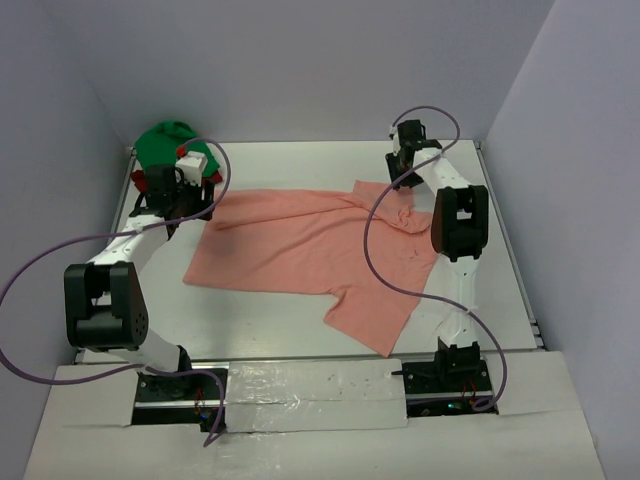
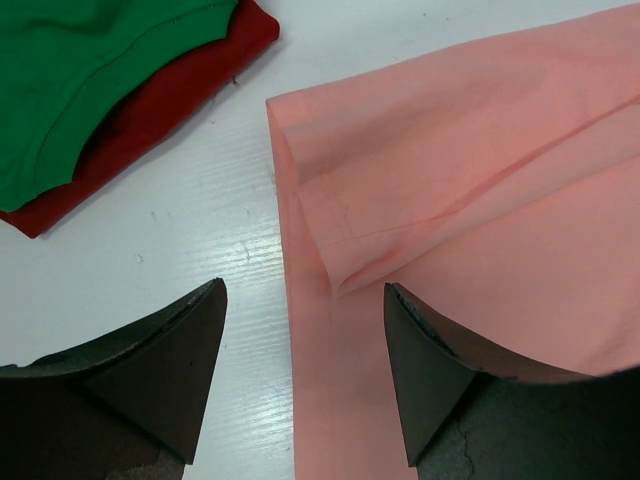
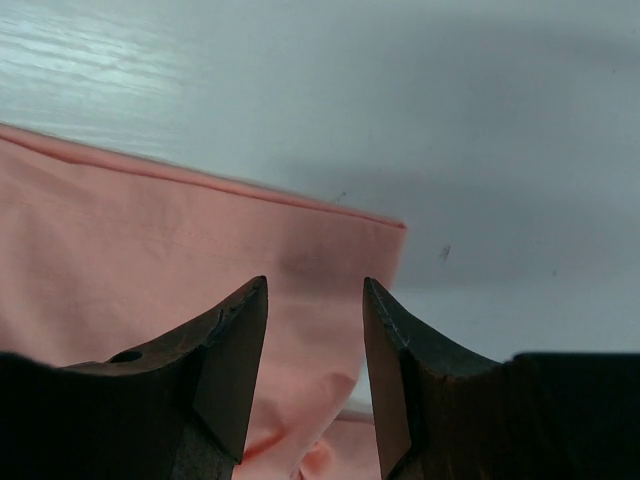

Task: Fold and stack the t-shirts
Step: Grap the side of the flattened tshirt furthest away from the robot with both arms

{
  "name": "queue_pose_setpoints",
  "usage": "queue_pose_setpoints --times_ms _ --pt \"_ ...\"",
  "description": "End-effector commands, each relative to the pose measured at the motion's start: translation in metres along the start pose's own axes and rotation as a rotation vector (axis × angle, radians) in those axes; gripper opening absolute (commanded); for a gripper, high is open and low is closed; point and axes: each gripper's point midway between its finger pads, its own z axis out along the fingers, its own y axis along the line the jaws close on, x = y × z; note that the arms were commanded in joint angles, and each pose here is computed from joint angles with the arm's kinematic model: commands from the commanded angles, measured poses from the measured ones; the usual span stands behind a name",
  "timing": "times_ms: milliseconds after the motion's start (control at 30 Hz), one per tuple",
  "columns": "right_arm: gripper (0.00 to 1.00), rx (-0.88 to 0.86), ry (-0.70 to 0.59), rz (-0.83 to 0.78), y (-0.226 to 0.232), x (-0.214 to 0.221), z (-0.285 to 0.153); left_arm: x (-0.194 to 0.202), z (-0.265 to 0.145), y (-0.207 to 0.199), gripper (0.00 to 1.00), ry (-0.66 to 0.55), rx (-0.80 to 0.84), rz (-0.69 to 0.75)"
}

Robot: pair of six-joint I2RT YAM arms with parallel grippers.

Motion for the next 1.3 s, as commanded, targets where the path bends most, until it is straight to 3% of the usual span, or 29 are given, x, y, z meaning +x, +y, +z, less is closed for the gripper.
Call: queue_pose_setpoints --times_ms 0,400,700,1267 --pt "0.50 0.068 0.000 0.048 -0.020 -0.007 -0.011 -0.025 -0.012 0.000 0.73 -0.065 0.008 0.007" --pt "0.50 0.139 -0.013 0.106 -0.055 -0.002 -0.013 -0.021 -0.014 -0.001 0.73 -0.061 0.012 0.005" --pt "0.49 -0.153 0.022 0.249 -0.038 -0.007 -0.001 -0.022 -0.019 0.014 0.72 -0.054 -0.015 -0.010" --pt "0.48 -0.304 0.119 0.351 -0.030 0.019 0.009 -0.026 -0.019 0.010 0.72 -0.059 0.011 -0.020"
